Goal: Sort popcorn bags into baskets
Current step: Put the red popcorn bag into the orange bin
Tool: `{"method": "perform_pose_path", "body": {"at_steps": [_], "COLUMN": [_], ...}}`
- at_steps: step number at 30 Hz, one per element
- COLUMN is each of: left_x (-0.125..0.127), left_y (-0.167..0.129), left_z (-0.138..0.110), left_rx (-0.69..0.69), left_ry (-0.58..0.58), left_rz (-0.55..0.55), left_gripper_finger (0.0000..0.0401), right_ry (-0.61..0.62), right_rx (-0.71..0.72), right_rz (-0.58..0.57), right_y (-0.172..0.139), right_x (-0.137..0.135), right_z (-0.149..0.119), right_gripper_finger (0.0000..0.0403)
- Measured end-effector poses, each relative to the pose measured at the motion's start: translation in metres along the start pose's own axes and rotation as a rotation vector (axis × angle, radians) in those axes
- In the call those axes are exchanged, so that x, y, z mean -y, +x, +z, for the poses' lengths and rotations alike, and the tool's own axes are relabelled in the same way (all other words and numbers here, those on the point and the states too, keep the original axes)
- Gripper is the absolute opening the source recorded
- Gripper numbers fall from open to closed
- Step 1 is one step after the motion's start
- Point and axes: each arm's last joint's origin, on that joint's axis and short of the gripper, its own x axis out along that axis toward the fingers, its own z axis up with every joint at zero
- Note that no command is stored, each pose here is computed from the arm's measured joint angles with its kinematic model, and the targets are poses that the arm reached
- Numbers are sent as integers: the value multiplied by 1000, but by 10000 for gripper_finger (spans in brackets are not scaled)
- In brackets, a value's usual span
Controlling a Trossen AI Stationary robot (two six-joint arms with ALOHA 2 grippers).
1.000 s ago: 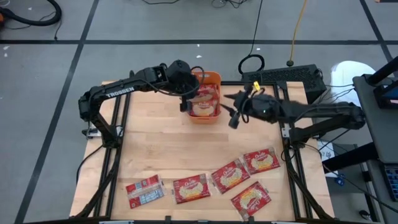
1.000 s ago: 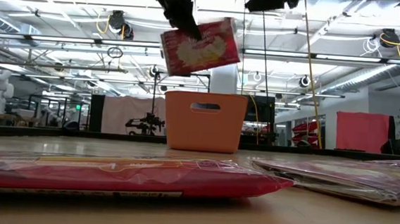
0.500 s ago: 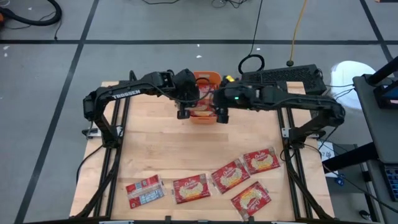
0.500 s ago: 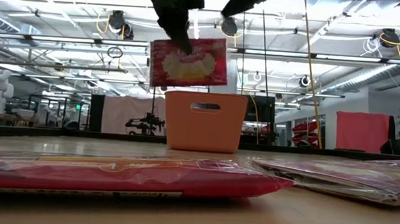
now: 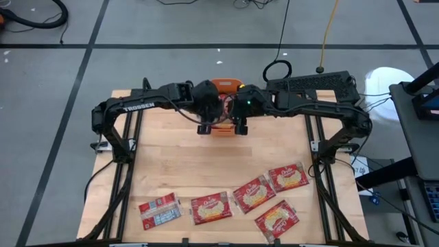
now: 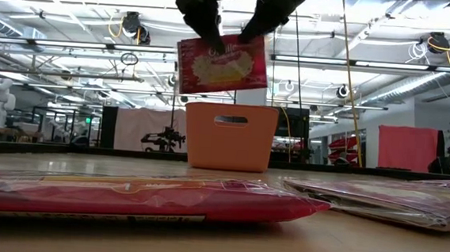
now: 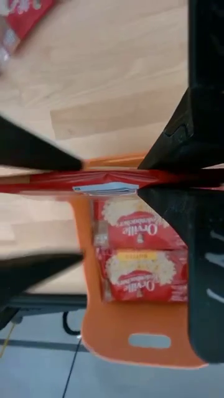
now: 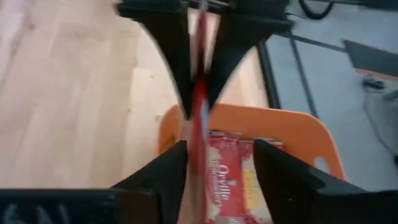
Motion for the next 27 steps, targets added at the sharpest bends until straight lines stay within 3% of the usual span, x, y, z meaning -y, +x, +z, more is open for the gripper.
{"method": "perform_pose_path", "body": {"at_steps": [4, 14, 18, 22, 27], "left_x": [-2, -2, -3, -4, -7], "left_y": [0, 0, 0, -1, -5], "left_z": [2, 2, 3, 2, 0], "left_rx": [20, 22, 27, 13, -37], "left_ry": [-1, -2, -5, -43, -126], "left_rz": [16, 16, 34, 55, 192], "left_gripper_finger": [32, 40, 45, 99, 218], "right_ry": [14, 10, 36, 53, 75], "right_rx": [-10, -31, -35, -50, -73], "right_rz": [62, 60, 54, 51, 94], "right_y": [0, 3, 4, 6, 13], "right_x": [1, 2, 6, 9, 12], "right_z": [-3, -8, -10, -15, -27], "right_gripper_finger": [133, 16, 10, 8, 5]}}
